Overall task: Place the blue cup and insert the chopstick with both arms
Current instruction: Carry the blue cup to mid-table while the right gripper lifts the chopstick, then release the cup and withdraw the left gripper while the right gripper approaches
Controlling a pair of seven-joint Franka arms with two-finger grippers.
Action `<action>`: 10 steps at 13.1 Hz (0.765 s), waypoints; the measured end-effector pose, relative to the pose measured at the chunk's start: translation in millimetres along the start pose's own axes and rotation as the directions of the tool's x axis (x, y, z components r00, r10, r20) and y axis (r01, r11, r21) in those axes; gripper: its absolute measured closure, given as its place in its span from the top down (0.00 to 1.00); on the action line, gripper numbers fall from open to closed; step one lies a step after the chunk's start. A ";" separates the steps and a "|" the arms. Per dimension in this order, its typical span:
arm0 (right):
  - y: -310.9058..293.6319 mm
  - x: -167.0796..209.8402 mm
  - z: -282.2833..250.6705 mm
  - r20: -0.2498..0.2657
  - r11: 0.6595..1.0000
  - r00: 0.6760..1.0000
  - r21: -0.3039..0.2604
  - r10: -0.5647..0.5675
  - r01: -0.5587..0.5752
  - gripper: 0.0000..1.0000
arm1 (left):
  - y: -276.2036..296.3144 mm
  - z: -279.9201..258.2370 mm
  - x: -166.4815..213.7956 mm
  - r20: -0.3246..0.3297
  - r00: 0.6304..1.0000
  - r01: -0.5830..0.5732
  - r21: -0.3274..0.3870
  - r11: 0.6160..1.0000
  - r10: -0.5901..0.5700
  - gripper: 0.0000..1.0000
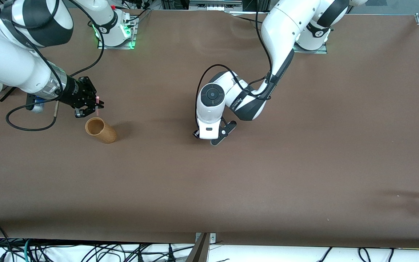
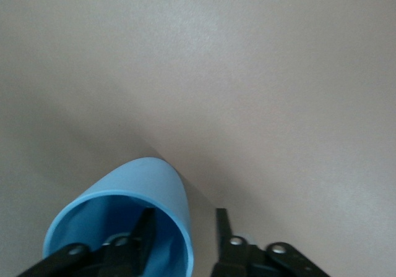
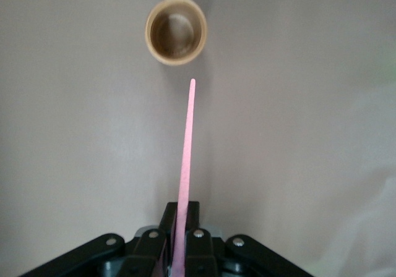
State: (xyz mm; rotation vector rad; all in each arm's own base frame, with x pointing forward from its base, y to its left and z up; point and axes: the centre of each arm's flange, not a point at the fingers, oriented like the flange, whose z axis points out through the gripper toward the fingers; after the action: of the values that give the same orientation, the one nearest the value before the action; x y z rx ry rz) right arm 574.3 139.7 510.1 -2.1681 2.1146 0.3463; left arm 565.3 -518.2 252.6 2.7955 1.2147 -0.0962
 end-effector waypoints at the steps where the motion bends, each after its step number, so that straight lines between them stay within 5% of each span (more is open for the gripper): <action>1: -0.8 -5.0 -3.9 0.019 1.000 1.000 0.005 -0.002 0.002 0.09 | 1.2 -7.1 4.1 0.002 1.000 0.007 0.004 1.000 -0.007 0.63; 4: -0.7 -21.1 -9.1 0.070 1.000 0.997 0.010 -0.013 0.012 0.09 | 3.1 -63.0 23.0 0.069 0.998 0.013 0.051 0.999 -0.017 0.97; 7: 0.3 -43.9 -12.3 0.121 0.999 0.992 0.011 -0.035 0.034 0.09 | -20.0 -162.9 93.7 0.093 0.983 -0.168 0.080 0.982 0.161 1.00; 10: 2.5 -72.3 -3.1 0.189 0.998 0.980 -0.014 -0.055 0.059 0.09 | -80.6 -254.2 211.5 0.124 0.912 -0.401 0.067 0.914 0.391 1.00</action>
State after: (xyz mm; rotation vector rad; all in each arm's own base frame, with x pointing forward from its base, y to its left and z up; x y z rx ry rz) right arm 571.1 209.4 529.6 -2.1079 1.9521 0.5461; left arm 655.8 -282.1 480.4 3.0046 0.6136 -0.2740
